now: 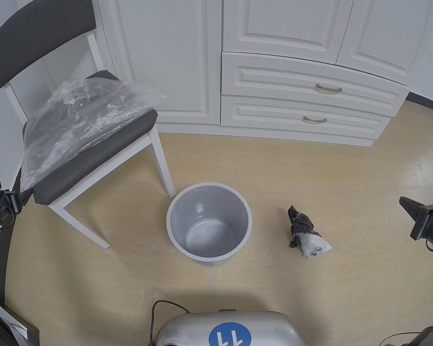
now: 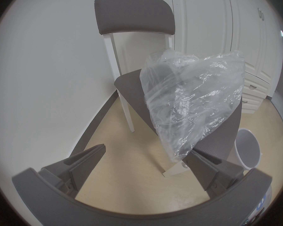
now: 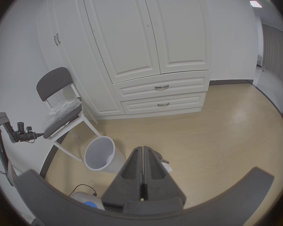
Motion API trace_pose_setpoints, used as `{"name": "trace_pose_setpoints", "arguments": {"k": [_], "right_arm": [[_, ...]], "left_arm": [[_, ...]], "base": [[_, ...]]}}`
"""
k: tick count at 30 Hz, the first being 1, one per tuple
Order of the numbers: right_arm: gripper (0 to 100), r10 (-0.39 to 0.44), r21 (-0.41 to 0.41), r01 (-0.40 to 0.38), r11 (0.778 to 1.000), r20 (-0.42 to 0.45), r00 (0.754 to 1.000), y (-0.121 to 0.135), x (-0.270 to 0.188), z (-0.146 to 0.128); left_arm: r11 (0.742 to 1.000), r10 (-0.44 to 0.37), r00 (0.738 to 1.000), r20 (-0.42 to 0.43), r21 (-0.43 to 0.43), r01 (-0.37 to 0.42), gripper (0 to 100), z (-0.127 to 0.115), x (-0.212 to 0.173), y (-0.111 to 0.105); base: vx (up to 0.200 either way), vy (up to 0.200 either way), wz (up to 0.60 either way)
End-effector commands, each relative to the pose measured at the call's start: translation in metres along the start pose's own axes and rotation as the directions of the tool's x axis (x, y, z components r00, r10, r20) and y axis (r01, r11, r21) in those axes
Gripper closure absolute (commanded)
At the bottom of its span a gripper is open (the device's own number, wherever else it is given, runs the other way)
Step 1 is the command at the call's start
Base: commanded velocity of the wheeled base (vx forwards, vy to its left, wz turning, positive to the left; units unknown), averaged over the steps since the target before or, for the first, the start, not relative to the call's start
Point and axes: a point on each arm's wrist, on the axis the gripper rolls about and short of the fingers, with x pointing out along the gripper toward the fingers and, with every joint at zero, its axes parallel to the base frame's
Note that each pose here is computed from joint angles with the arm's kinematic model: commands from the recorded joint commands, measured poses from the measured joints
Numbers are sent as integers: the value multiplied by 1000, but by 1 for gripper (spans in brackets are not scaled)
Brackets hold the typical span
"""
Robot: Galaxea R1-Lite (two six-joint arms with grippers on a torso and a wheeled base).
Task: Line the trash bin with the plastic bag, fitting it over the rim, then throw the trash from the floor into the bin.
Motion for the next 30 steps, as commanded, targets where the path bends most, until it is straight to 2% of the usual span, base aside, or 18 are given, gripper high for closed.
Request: {"name": "trace_pose_setpoints", "arguments": {"k": [1,10,17,22,30], "right_arm": [[100,1,0,-1,1000,2,1000,0,0,0],[100,2,-2,-2,1000,11,1000,0,-1,1],[100,3,-4,-3,1000,6,1000,0,-1,1],[100,18,-5,-18,1000,2,1000,2,-1,0],[100,21,-5,-21,1000,2,1000,3,-1,0]], "left_arm": [[1000,5,1000,21,-6,-4,0,6,-2,1],[989,-13,994,111,-144,29,0,32,-12,-5],[963,-20,988,154,-264,61,0,45,-7,1],[954,-80,987,138,-277,116,0,41,-7,1],[949,-80,991,108,-295,109,0,32,9,9]], "base": [[0,0,0],[0,0,0],[0,0,0],[0,0,0],[0,0,0]]}}
